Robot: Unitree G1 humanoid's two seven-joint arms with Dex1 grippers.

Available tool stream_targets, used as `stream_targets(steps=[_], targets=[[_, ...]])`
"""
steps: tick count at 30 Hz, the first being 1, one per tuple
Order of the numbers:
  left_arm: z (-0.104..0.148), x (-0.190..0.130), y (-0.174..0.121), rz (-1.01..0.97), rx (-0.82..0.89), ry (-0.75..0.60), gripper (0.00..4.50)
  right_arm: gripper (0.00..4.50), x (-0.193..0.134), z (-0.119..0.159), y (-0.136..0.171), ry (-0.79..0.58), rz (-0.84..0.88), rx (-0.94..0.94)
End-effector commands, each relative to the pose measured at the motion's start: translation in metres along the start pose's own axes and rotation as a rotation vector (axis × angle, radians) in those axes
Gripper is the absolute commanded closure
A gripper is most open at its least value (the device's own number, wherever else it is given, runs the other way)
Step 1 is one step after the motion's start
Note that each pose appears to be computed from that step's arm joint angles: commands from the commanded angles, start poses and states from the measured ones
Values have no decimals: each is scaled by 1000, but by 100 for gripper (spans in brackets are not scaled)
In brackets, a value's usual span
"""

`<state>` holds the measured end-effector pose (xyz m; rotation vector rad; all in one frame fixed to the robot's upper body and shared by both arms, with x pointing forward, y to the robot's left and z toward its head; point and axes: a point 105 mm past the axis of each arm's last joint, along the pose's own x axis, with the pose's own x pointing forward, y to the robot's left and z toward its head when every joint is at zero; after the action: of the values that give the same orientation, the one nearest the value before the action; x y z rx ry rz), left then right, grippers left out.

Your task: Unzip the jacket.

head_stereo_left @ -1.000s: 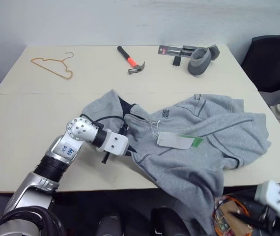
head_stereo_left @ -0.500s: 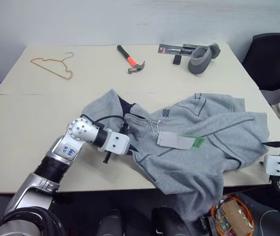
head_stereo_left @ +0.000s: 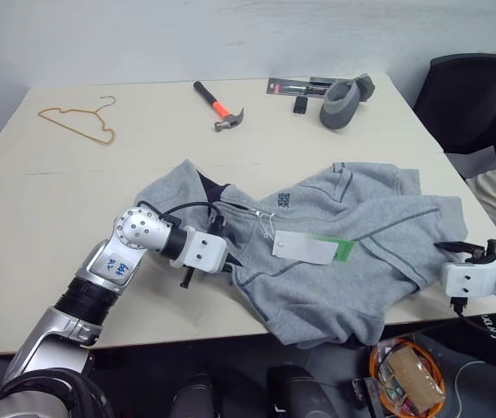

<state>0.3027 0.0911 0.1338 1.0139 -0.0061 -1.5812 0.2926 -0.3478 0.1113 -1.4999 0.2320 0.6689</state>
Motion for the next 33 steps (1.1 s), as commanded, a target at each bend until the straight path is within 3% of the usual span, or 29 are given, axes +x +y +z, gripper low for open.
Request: stream_targets(steps=[1, 3, 5, 9, 14, 19, 22, 28, 33], targets=[[6, -8, 5, 22, 32, -4, 450, 382, -4, 8, 8, -51, 61, 40], [6, -9, 3, 17, 29, -6, 450, 448, -9, 14, 8, -79, 84, 53], [5, -10, 1, 13, 27, -6, 450, 448, -15, 19, 8, -101, 115, 66], [0, -18, -4, 4, 15, -3, 450, 448, -43, 57, 23, -237, 323, 287], [-14, -33, -18, -42, 9, 35, 450, 448, -92, 124, 78, -375, 683, 521], [-27, -52, -29, -94, 15, 77, 450, 448, -103, 160, 99, -402, 730, 609], [-34, -63, -34, -131, 17, 104, 450, 448, -92, 159, 100, -344, 639, 568], [-31, -79, -60, -287, -101, 106, 450, 448, -78, 102, 95, -103, 484, 437], [-28, -81, -85, -401, -161, 130, 450, 448, -83, 77, 84, -48, 445, 435]])
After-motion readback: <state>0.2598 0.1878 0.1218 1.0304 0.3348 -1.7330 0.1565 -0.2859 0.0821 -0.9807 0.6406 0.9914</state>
